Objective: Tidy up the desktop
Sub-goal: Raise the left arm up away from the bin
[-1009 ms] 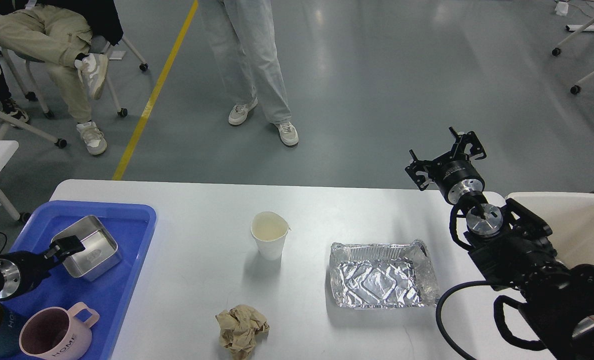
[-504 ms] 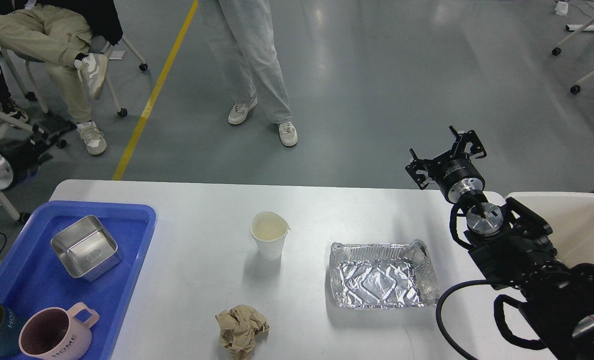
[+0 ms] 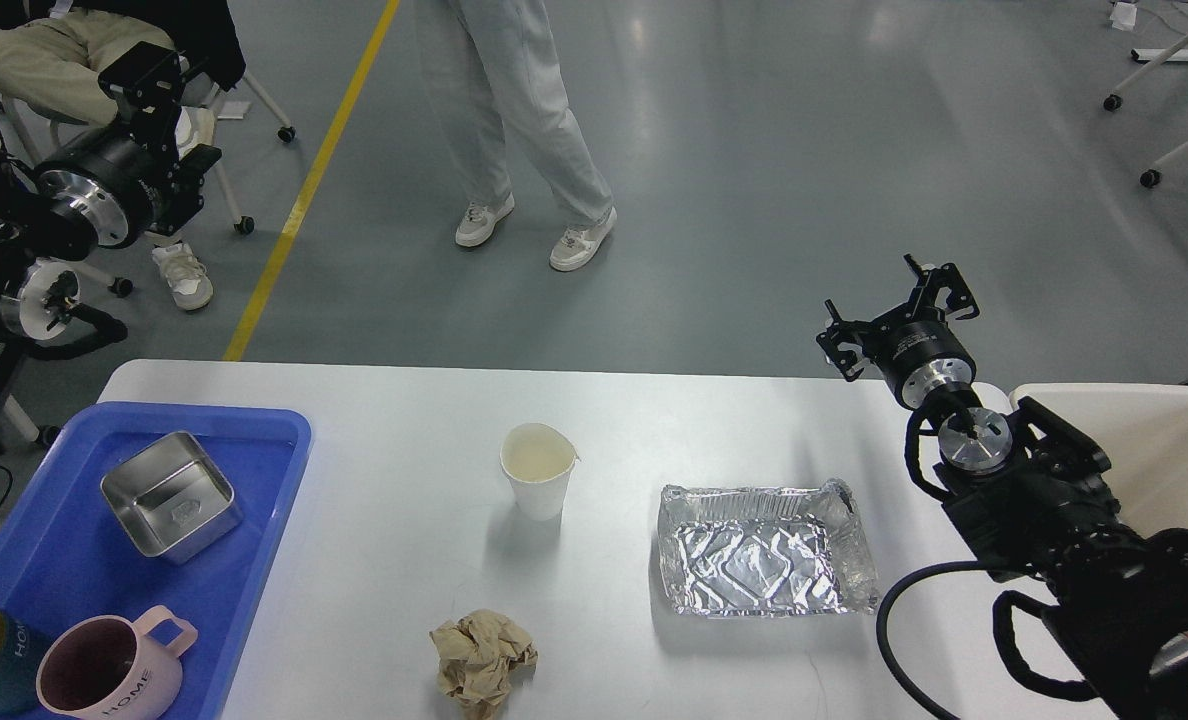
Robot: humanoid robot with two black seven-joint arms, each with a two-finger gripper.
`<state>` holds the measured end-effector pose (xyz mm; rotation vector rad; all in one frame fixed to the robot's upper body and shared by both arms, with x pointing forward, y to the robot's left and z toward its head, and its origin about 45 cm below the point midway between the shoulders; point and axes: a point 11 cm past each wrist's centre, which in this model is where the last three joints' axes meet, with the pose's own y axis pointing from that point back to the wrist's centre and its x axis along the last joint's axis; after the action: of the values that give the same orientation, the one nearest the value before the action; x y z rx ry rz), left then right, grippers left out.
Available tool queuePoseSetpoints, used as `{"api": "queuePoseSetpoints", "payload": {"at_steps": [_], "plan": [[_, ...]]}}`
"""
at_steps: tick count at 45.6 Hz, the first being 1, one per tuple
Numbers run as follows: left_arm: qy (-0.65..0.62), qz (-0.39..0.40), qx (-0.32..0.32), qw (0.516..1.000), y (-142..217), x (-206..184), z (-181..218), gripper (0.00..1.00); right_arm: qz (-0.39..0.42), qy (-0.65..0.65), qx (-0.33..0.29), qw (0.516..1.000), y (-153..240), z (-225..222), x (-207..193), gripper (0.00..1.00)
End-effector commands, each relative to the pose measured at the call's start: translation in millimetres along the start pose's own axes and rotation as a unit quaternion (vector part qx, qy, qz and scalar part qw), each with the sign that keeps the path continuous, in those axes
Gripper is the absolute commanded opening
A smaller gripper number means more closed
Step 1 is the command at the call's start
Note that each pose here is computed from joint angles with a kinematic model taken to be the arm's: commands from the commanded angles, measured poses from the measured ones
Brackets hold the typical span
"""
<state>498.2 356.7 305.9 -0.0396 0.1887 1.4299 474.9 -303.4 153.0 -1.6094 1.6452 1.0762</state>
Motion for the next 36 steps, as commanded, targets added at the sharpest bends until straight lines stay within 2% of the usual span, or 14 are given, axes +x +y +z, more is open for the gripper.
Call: {"api": "queuePoseSetpoints", "payload": {"at_steps": [1, 8, 20, 29, 33, 36], "plan": [[0.082, 0.022, -0.031, 0.996, -3, 7, -6, 0.96, 0.001, 0.005, 0.006, 1.000, 0, -9, 1, 1.00], [0.163, 0.046, -0.080, 0.982, -4, 13, -7, 0.96, -0.001, 0.007, 0.011, 1.000, -2, -15, -2, 1.00], [0.306, 0.058, -0.092, 0.946, 1, 14, -37, 0.97, -0.006, 0.013, 0.027, 1.000, 0, -35, 0, 1.00], [0.329, 0.037, -0.085, 0.940, 3, 3, -57, 0.97, -0.008, 0.024, 0.038, 0.999, 3, -53, 3, 1.00], [0.332, 0.038, -0.083, 0.939, 4, 4, -62, 0.97, -0.053, 0.028, 0.041, 0.997, 8, -62, -1, 1.00], [0.338, 0.040, -0.086, 0.936, 5, 6, -63, 0.97, -0.051, 0.030, 0.039, 0.998, 15, -61, 10, 1.00]]}}
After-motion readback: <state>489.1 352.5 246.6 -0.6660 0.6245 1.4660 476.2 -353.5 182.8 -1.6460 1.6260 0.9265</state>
